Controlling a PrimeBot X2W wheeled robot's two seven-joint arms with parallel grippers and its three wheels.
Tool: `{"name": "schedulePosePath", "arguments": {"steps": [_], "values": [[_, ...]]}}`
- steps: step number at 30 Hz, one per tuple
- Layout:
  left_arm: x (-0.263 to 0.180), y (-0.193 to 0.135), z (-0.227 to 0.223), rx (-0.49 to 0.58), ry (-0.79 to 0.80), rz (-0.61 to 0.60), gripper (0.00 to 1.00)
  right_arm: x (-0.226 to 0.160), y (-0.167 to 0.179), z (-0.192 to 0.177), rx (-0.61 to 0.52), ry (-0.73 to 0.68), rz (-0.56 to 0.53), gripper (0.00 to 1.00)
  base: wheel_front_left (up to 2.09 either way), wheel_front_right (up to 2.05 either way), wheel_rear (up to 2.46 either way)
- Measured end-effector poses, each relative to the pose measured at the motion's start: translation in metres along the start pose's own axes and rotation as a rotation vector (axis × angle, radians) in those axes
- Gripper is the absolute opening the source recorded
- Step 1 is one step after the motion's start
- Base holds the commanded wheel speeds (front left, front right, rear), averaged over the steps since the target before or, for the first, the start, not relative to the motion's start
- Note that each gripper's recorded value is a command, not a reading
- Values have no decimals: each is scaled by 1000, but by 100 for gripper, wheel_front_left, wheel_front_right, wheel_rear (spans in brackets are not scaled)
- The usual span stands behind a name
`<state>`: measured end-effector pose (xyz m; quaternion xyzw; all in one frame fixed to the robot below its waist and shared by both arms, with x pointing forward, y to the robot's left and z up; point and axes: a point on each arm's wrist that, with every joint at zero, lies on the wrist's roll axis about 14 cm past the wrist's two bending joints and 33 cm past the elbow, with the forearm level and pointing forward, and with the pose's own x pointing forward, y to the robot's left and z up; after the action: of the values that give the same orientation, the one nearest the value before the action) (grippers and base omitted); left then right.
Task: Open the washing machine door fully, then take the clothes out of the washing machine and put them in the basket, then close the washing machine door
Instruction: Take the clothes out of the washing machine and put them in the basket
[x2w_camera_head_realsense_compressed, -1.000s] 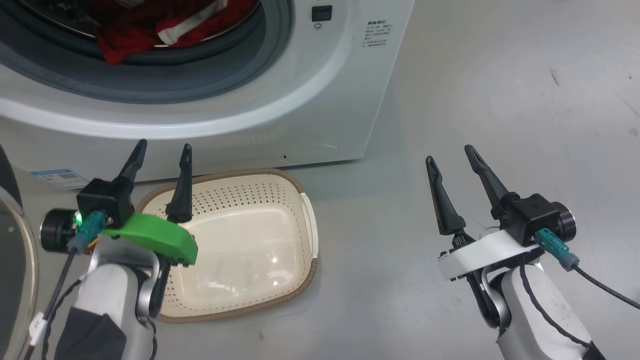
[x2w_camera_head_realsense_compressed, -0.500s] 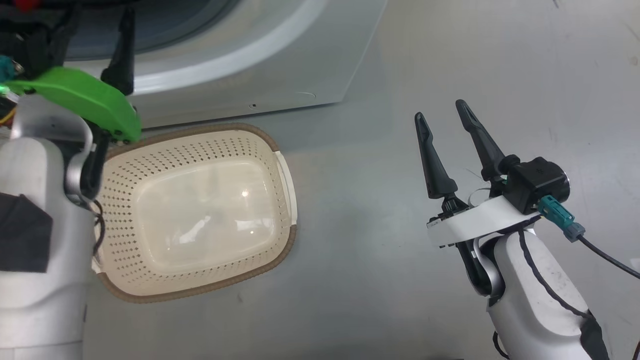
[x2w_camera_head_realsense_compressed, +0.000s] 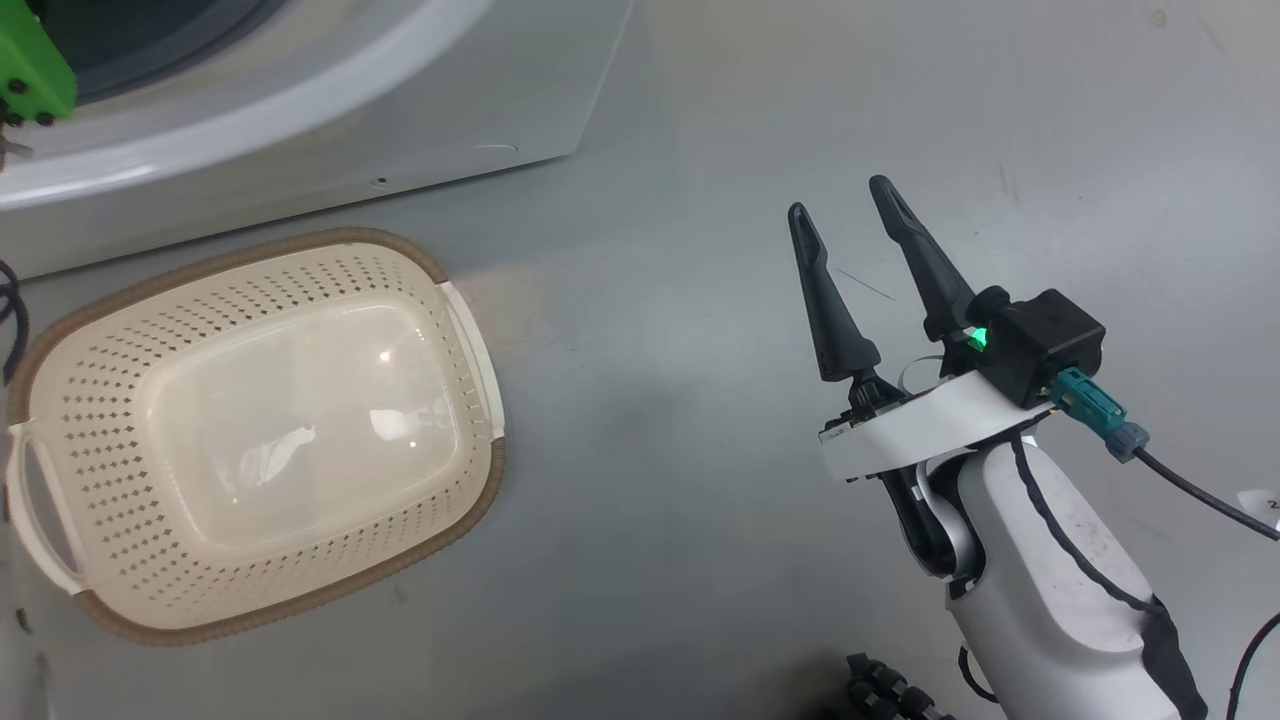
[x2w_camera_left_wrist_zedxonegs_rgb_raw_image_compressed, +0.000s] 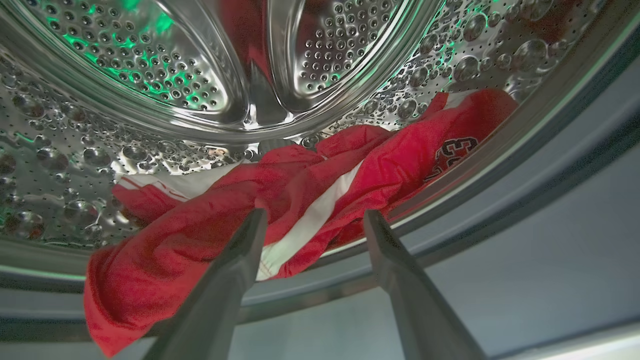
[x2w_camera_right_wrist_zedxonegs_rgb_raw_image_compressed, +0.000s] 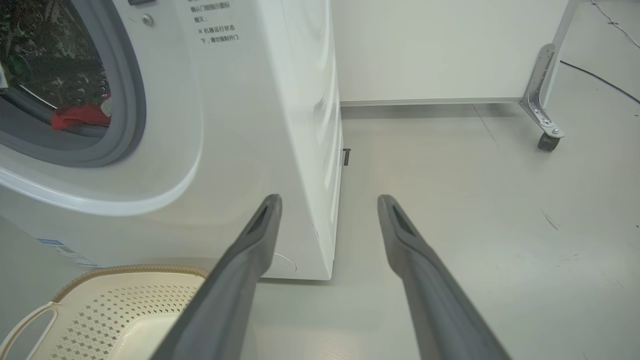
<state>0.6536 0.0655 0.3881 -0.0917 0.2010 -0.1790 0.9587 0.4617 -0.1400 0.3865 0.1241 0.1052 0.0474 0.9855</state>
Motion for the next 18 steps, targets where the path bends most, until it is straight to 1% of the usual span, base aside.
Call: {"name": "schedulePosePath", "arguments": {"steps": [8,13,18], "values": [[32,-5,10,-13,-7,-23,100,-6,-12,-7,-6,27,-37,100,0,0,0],[49,-6,19,-18,-25,-30,100,-4,-18,-5,-20,25,-49,100,0,0,0],[60,-4,1,-20,28,-23,100,-2,-25,-2,-17,17,-71,100,0,0,0]]}}
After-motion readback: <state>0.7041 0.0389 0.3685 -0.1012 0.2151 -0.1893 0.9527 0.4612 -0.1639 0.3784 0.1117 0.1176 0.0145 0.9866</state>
